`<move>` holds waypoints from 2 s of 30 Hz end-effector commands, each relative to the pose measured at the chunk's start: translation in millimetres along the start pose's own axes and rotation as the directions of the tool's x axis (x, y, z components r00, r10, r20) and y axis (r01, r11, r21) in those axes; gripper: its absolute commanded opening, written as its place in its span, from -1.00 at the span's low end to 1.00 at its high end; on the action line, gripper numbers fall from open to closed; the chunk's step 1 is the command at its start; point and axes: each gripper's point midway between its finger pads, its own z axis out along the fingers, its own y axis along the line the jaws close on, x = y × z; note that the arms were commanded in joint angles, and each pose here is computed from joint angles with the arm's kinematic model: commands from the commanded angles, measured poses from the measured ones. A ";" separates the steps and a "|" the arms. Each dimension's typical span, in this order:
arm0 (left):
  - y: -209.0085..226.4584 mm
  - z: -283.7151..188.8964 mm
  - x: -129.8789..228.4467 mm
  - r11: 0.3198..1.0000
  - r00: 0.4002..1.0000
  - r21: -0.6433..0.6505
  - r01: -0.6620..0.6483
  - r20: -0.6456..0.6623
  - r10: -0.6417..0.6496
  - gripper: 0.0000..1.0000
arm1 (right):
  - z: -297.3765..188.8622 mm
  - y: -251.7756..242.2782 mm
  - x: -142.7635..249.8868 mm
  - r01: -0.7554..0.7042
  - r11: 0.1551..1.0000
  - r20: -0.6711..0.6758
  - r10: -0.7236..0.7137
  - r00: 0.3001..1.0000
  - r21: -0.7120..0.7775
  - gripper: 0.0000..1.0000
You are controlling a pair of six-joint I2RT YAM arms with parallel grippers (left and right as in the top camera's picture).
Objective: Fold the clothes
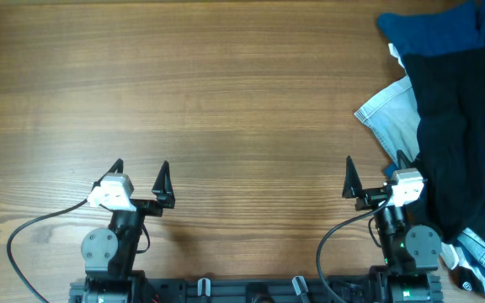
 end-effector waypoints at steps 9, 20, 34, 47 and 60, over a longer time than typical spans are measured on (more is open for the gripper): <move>0.4 0.3 2.1 1.000 1.000 0.005 0.009 0.001 -0.009 1.00 | 0.0 1.1 -0.6 0.018 1.000 0.003 -0.018 1.000 -0.008 0.99; 0.4 0.3 2.1 1.000 1.000 0.005 0.009 0.001 -0.009 1.00 | 0.0 1.1 -0.6 0.018 1.000 0.003 -0.018 1.000 -0.008 0.99; 0.3 0.3 2.1 1.000 1.000 0.005 0.009 0.001 -0.009 0.99 | 0.0 1.8 -0.6 0.017 1.000 0.003 -0.017 1.000 -0.012 0.99; -3.8 0.4 -15.5 0.998 0.998 0.001 0.068 -0.012 -0.068 1.00 | 4.5 9.6 -15.9 -0.168 0.985 -0.068 0.164 0.984 -0.051 1.00; 2.0 52.0 5.5 0.975 0.723 -0.204 0.088 -0.660 -0.204 1.00 | 60.7 23.2 28.8 -0.290 0.957 -0.720 0.202 0.664 0.001 0.99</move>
